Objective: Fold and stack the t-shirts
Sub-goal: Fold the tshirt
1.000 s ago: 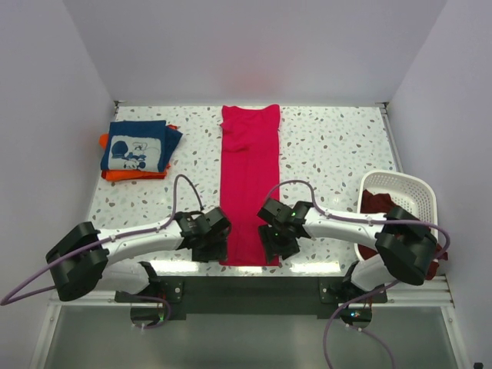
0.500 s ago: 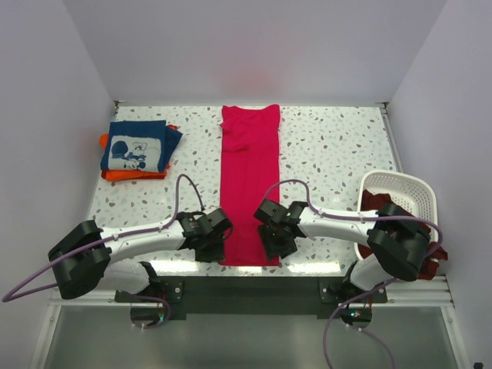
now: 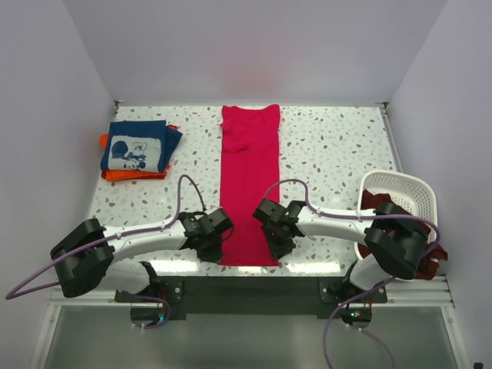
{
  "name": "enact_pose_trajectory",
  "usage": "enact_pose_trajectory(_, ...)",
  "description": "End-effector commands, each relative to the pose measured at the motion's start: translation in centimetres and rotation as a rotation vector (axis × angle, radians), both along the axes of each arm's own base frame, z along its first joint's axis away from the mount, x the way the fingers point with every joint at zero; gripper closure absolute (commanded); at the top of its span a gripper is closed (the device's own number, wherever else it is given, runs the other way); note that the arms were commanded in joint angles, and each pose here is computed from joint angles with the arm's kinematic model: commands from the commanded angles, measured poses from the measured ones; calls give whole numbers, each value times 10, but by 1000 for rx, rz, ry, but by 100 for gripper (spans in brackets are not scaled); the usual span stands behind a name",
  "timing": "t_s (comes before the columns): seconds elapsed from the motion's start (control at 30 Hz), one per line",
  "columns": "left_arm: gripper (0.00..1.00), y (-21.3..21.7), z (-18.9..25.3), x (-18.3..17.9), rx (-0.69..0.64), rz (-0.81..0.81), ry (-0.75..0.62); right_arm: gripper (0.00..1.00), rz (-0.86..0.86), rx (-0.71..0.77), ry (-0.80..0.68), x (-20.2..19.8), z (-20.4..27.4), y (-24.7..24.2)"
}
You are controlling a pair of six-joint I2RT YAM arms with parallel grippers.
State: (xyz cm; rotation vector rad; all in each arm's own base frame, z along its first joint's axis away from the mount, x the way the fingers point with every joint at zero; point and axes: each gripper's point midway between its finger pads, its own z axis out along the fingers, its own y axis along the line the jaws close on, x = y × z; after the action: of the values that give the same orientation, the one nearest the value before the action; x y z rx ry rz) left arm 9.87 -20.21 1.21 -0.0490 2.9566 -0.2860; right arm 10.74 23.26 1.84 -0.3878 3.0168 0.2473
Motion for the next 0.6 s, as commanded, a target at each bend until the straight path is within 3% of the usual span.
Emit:
enact_pose_trajectory(0.0,88,3,-9,-2,24,1,7,77,-18,-33,-12,-1,1,-8)
enact_pose_trajectory(0.1,100,5,-12,-4,40,1,19,79,-30,-60,-24,-1,3,-16)
enact_pose_trajectory(0.57,100,16,-20,-7,102,10,39,78,-81,-151,21,-25,-5,-56)
